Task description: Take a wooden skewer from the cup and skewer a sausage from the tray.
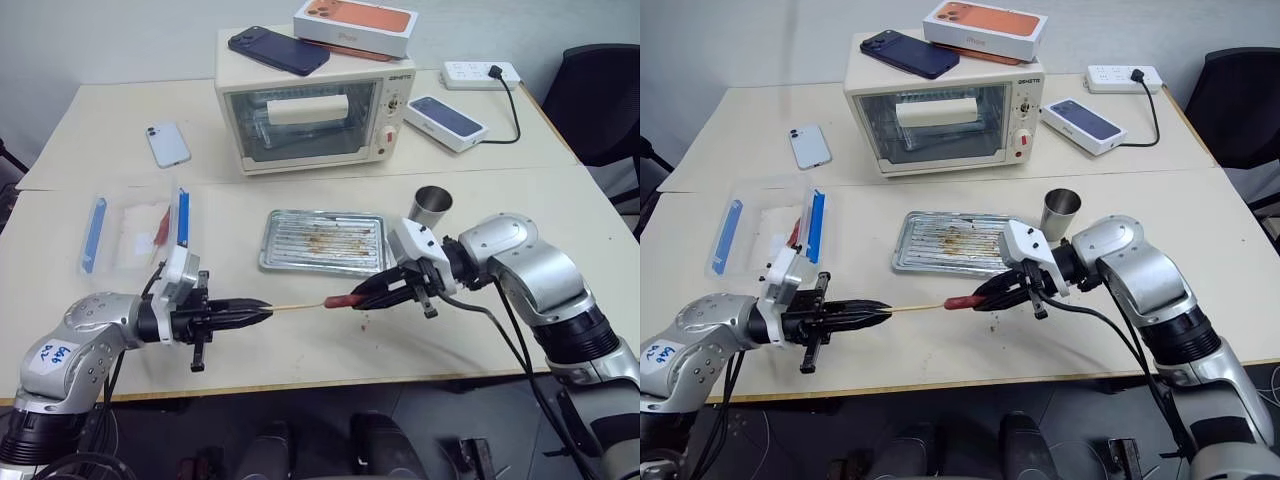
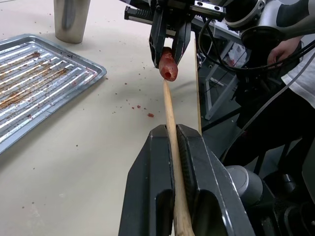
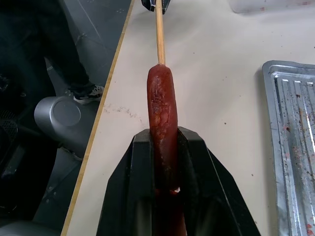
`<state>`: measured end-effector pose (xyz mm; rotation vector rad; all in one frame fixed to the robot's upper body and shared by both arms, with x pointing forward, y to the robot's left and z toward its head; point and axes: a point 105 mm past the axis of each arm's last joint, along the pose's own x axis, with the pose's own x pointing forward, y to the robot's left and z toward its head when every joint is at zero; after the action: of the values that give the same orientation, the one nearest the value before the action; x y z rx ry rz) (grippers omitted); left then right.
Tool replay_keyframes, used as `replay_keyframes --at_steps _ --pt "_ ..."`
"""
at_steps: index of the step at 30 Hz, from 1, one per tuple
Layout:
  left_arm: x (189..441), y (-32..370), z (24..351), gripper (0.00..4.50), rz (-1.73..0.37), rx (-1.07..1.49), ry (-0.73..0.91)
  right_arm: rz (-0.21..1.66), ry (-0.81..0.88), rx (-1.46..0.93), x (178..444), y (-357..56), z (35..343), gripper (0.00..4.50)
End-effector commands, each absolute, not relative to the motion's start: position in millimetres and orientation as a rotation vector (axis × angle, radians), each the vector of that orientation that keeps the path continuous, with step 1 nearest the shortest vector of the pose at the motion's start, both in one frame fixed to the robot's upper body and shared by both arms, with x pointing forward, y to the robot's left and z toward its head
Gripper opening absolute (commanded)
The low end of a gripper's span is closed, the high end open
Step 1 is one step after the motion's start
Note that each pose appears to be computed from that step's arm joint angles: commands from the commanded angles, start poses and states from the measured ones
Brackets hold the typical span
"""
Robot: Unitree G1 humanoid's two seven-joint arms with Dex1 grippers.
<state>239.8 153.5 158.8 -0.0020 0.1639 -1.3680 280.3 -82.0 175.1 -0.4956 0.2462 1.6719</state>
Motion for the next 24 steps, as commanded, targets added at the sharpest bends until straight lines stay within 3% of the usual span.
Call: replay_keyframes --at_steps 1,24 --pt "233.6 151.3 169.9 0.00 -1.397 0.030 0.120 1.663 0.227 -0.517 281.0 -84.8 178.5 0.31" --pt "238.2 132.9 165.6 0.00 -1.434 0.016 0.110 1.725 0.159 -0.539 274.7 -57.3 189.6 0.31"
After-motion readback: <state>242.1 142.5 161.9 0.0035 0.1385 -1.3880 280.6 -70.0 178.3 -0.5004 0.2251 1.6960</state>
